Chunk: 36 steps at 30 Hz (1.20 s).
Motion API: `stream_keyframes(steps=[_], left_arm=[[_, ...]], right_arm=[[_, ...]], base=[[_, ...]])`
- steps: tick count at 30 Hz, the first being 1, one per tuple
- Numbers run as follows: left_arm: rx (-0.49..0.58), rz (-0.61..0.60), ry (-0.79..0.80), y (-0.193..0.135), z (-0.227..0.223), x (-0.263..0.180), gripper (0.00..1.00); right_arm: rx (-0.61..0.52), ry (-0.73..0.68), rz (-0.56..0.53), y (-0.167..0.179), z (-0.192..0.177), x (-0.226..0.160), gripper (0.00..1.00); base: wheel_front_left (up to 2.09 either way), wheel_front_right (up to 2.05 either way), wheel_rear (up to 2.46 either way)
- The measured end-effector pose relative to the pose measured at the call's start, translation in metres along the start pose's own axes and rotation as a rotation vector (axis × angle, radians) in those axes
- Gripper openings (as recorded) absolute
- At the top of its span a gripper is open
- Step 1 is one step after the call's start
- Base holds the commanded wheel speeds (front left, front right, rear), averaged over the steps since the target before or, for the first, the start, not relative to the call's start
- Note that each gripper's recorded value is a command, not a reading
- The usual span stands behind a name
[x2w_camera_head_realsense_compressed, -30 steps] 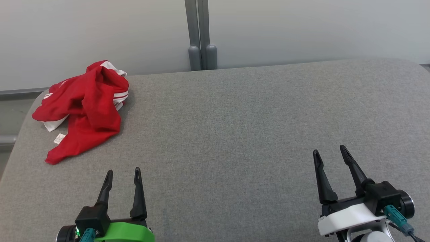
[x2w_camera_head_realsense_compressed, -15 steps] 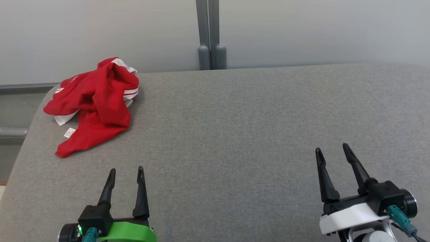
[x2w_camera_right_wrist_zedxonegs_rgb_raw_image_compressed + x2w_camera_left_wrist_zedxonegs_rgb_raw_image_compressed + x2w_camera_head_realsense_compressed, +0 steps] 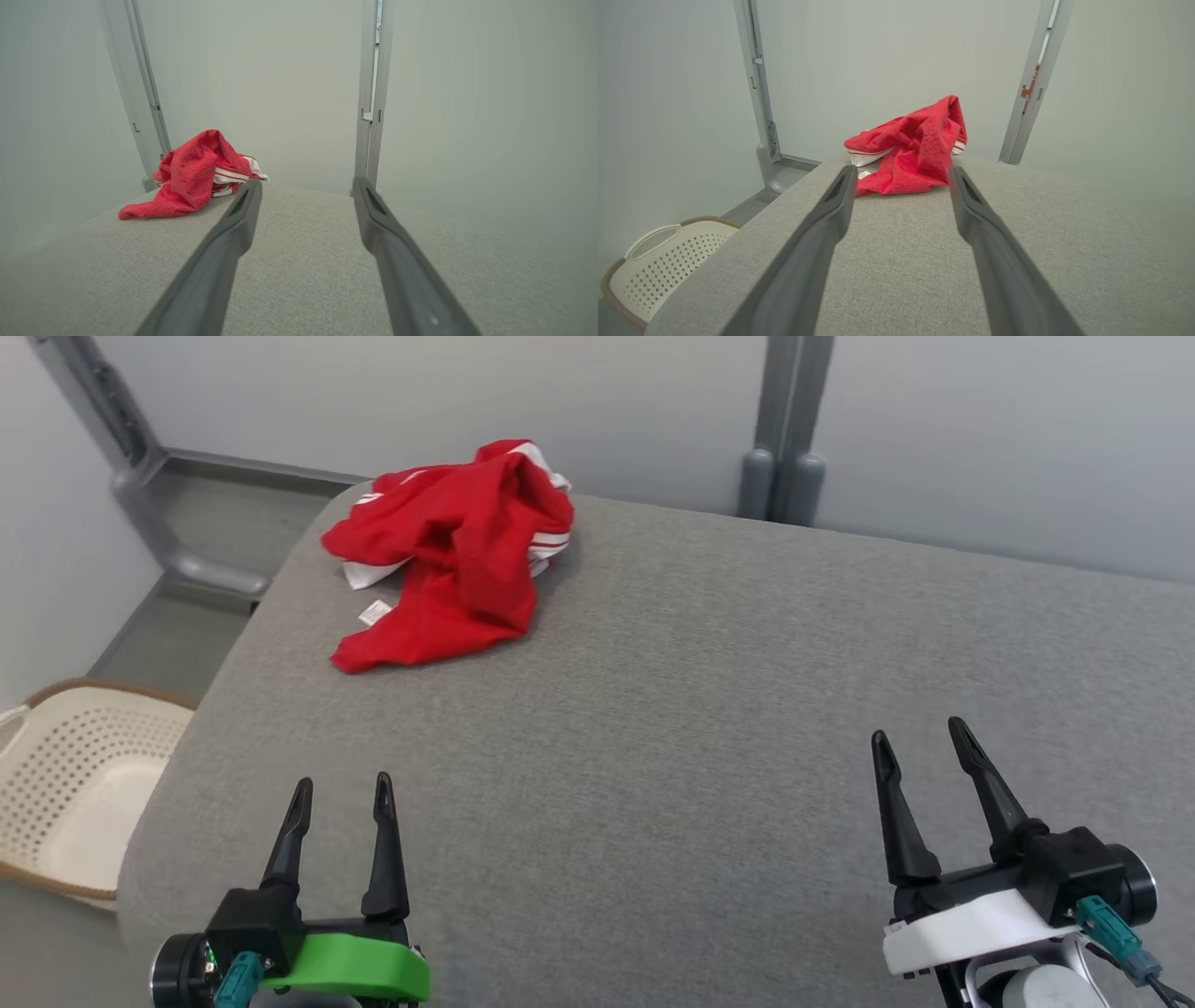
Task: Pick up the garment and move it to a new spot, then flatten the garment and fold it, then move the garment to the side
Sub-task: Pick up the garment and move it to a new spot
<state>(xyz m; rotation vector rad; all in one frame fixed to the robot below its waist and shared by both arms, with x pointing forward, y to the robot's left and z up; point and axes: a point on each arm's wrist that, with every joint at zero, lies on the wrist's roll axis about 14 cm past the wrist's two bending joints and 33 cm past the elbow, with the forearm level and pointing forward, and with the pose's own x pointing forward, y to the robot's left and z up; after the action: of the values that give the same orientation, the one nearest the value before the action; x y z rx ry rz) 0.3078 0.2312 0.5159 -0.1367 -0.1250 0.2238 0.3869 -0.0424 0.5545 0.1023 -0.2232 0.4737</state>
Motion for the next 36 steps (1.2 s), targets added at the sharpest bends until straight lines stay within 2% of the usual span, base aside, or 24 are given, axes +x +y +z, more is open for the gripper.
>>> stream_keyframes(steps=[11, 16, 22, 29, 36], left_arm=[[0.014, 0.218, -0.039, 0.062, 0.017, -0.037, 1.00], [0.018, 0.255, -0.037, 0.071, 0.018, -0.043, 1.00], [0.020, 0.250, -0.024, 0.069, 0.015, -0.037, 1.00], [0.077, 0.162, -0.096, 0.058, 0.041, 0.013, 1.00], [0.204, -0.035, -0.190, 0.031, 0.082, 0.105, 1.00]], right_arm=[[0.055, 0.003, 0.232, 0.074, -0.011, 0.037, 1.00], [0.068, 0.013, 0.267, 0.085, -0.017, 0.042, 1.00], [0.067, 0.022, 0.266, 0.083, -0.024, 0.045, 1.00], [0.050, 0.012, 0.241, 0.071, -0.030, 0.058, 1.00], [0.027, -0.017, 0.208, 0.053, -0.036, 0.079, 1.00]], base=[[0.00, 0.00, 0.00], [0.00, 0.00, 0.00], [0.00, 0.00, 0.00], [0.00, 0.00, 0.00], [0.00, 0.00, 0.00]])
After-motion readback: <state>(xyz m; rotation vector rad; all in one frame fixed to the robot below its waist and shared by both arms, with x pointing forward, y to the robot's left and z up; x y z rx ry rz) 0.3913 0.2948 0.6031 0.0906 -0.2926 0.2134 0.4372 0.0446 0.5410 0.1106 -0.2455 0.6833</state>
